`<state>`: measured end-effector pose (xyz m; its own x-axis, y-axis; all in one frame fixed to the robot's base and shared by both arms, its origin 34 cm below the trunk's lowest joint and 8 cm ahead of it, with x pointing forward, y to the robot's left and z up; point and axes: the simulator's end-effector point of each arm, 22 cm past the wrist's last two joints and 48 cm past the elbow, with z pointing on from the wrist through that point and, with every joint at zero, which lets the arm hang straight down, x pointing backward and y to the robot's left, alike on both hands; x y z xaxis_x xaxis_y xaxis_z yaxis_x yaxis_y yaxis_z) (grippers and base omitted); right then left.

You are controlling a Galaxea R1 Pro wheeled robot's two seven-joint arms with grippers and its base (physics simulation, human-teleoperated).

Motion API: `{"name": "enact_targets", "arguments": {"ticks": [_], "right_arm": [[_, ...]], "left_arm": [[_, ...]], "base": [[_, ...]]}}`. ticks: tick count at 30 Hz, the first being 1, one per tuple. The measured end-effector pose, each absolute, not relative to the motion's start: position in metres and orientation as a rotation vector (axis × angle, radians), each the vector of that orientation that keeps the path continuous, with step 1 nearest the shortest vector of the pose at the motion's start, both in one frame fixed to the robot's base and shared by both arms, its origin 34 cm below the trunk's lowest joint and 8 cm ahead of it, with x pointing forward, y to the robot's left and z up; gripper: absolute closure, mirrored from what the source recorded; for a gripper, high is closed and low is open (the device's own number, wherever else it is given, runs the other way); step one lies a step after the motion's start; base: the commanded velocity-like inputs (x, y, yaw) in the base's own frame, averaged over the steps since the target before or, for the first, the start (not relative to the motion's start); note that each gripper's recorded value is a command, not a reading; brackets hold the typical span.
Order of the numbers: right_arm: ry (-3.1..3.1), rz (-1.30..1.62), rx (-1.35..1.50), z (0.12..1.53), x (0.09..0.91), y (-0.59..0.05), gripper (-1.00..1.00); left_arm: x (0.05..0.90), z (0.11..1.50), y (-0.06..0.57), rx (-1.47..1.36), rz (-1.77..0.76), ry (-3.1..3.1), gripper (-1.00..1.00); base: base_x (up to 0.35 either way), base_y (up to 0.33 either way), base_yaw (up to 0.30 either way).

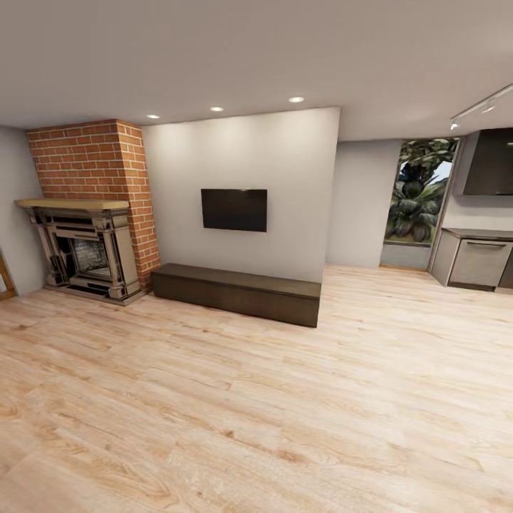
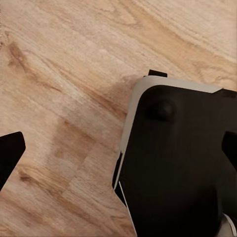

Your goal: Place each of the two pumpkins and all three candles from the living room inside a cabinet in the living room (use any cabinet), then make sure every cabinet is closed, and position the cauldron so it is next to a table in the living room.

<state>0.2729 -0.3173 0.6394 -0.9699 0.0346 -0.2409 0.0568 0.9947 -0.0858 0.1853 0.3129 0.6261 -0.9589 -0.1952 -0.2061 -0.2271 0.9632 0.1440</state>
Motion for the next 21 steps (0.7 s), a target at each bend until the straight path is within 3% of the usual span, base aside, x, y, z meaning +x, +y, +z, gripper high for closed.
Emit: {"name": "enact_targets", "arguments": {"ticks": [21], "right_arm": [[2.887, -0.133, 0.083, 0.64, 0.275, -0.317, -1.0]], "left_arm": [[0.19, 0.628, 0.32, -0.325, 0.27, 2.902, -1.0]], "base": [[0.0, 0.0, 0.0]]}}
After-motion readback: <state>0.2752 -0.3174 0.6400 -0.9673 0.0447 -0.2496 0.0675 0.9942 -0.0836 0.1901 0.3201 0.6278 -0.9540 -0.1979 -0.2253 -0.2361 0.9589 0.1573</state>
